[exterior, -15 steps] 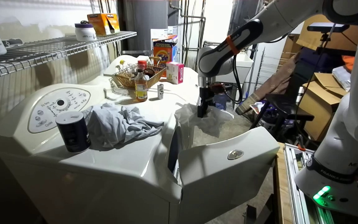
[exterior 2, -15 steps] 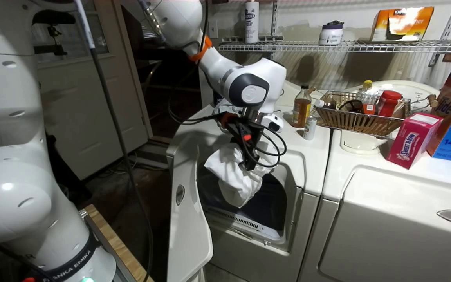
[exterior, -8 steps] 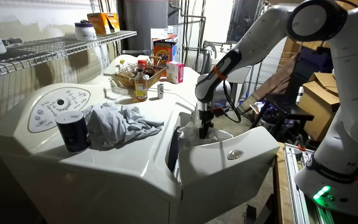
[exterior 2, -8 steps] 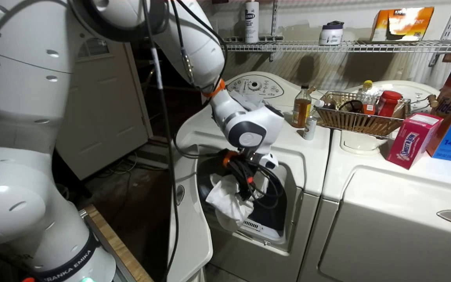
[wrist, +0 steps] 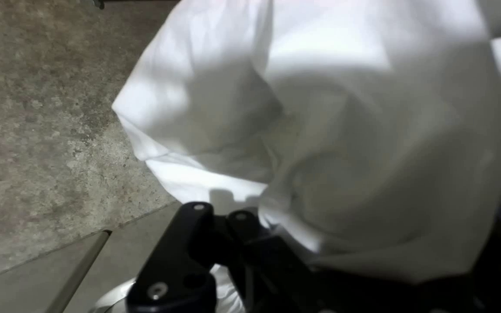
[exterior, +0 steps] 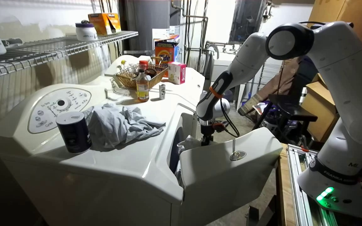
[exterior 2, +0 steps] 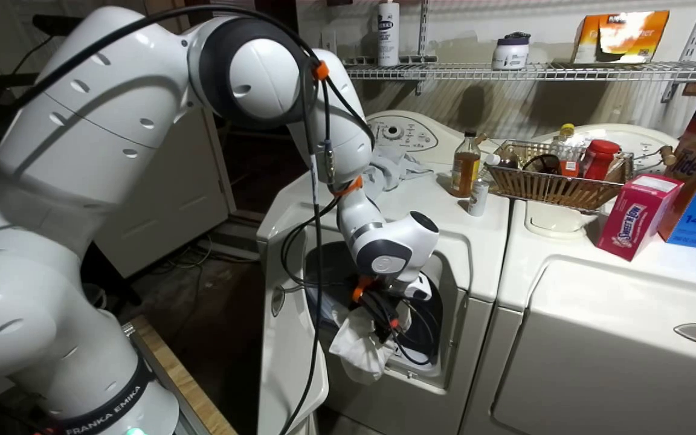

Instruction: Place the white fabric in the open washing machine.

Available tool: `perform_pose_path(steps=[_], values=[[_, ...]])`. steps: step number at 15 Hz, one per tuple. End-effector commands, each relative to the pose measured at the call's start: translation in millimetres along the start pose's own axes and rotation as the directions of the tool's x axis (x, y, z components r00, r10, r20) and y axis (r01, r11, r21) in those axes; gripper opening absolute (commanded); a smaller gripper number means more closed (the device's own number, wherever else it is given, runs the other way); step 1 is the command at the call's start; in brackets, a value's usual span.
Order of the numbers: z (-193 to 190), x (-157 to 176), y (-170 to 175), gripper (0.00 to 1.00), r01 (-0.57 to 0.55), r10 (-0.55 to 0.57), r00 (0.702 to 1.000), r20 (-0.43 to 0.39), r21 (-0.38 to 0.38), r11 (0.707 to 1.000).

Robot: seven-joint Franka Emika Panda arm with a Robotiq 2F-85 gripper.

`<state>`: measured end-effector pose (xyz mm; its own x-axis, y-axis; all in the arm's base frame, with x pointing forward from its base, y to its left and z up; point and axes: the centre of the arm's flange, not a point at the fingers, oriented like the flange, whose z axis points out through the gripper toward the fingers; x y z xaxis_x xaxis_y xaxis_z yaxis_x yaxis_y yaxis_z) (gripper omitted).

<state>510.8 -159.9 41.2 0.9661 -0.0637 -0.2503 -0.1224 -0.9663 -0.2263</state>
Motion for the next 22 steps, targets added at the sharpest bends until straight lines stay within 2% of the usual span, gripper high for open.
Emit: perform_pose_path(steps=[1,3,5,10,13,16,22], values=[[0.1,1.7,0.0,0.00,0.002,-0.002,1.000,-0.002,0.000,1.000],[-1.8,4.0,-0.9,0.00,0.004,-0.004,1.000,-0.007,0.000,1.000],[11.1,16.8,-0.6,0.00,-0.018,0.018,1.000,0.000,-0.064,0.998],[57.8,52.0,-11.0,0.00,-0.032,0.023,0.993,-0.114,-0.077,0.997],[83.2,70.1,-14.9,0.00,-0.023,0.008,0.979,-0.205,-0.068,0.997],[97.9,85.0,-14.9,0.00,0.024,-0.025,0.953,-0.302,-0.005,1.000],[103.4,122.4,-10.1,0.00,0.100,-0.034,0.910,-0.414,0.139,0.985]])
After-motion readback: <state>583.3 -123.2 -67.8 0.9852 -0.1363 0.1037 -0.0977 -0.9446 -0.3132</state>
